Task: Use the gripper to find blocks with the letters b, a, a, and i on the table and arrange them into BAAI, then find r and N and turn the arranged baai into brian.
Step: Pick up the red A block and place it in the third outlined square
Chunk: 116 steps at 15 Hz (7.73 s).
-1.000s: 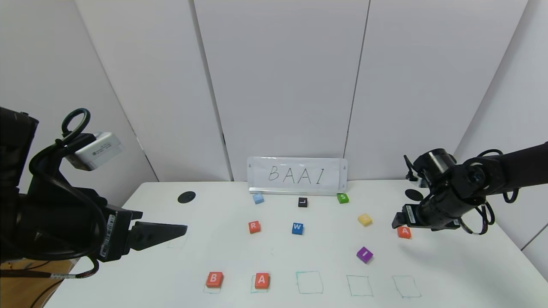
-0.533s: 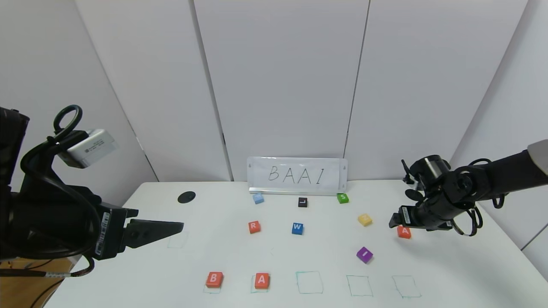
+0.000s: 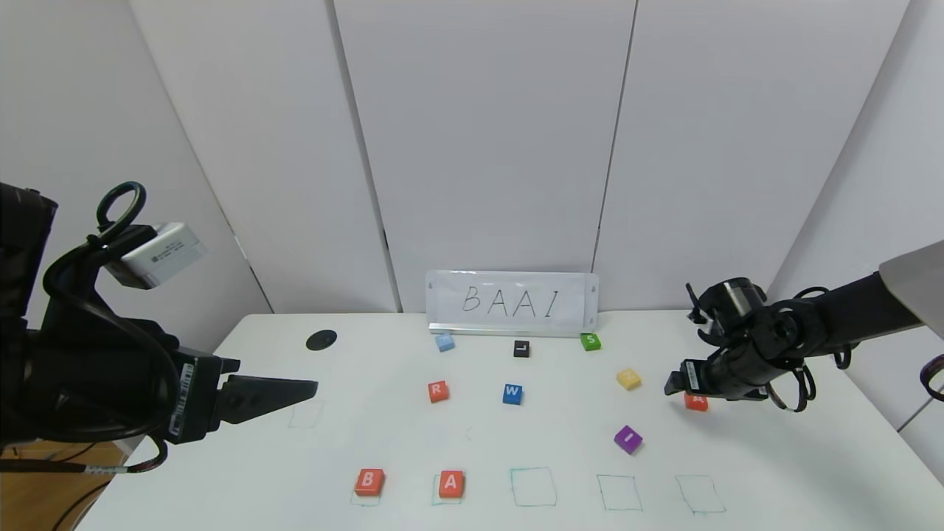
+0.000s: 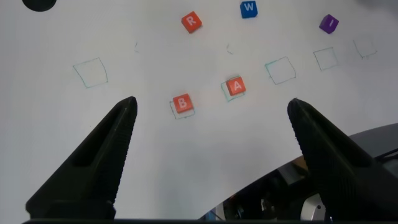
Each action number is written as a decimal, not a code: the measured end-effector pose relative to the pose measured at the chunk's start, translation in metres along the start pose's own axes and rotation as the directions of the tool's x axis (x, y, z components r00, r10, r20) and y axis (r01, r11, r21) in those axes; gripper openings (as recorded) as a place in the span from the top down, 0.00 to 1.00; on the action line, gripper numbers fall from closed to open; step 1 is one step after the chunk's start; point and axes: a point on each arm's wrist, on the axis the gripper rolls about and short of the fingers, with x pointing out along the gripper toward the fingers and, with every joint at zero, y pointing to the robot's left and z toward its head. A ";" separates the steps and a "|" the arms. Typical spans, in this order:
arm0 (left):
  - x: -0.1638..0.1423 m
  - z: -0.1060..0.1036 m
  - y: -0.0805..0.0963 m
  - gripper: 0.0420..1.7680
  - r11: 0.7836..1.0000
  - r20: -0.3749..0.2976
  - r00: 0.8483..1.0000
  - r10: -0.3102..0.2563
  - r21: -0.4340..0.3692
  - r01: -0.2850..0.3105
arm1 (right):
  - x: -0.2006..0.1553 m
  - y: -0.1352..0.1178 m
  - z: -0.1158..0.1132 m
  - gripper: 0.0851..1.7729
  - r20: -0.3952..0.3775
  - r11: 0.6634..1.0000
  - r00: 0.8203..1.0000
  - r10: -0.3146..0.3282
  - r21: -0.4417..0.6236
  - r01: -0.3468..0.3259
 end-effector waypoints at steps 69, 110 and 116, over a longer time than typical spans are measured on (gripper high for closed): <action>0.006 -0.003 0.006 0.03 1.000 -0.027 0.999 0.019 0.022 -0.018 | -0.074 0.253 -0.141 0.74 -0.092 0.982 0.993 0.070 -0.171 -0.085; 0.011 -0.006 0.007 0.03 0.999 -0.048 0.999 0.017 0.042 -0.015 | -0.042 0.250 -0.163 0.70 -0.051 0.985 0.994 0.101 -0.139 -0.107; 0.011 -0.005 0.007 0.03 0.999 -0.048 0.999 0.017 0.043 -0.015 | -0.043 0.249 -0.160 0.34 -0.047 0.986 0.993 0.105 -0.122 -0.110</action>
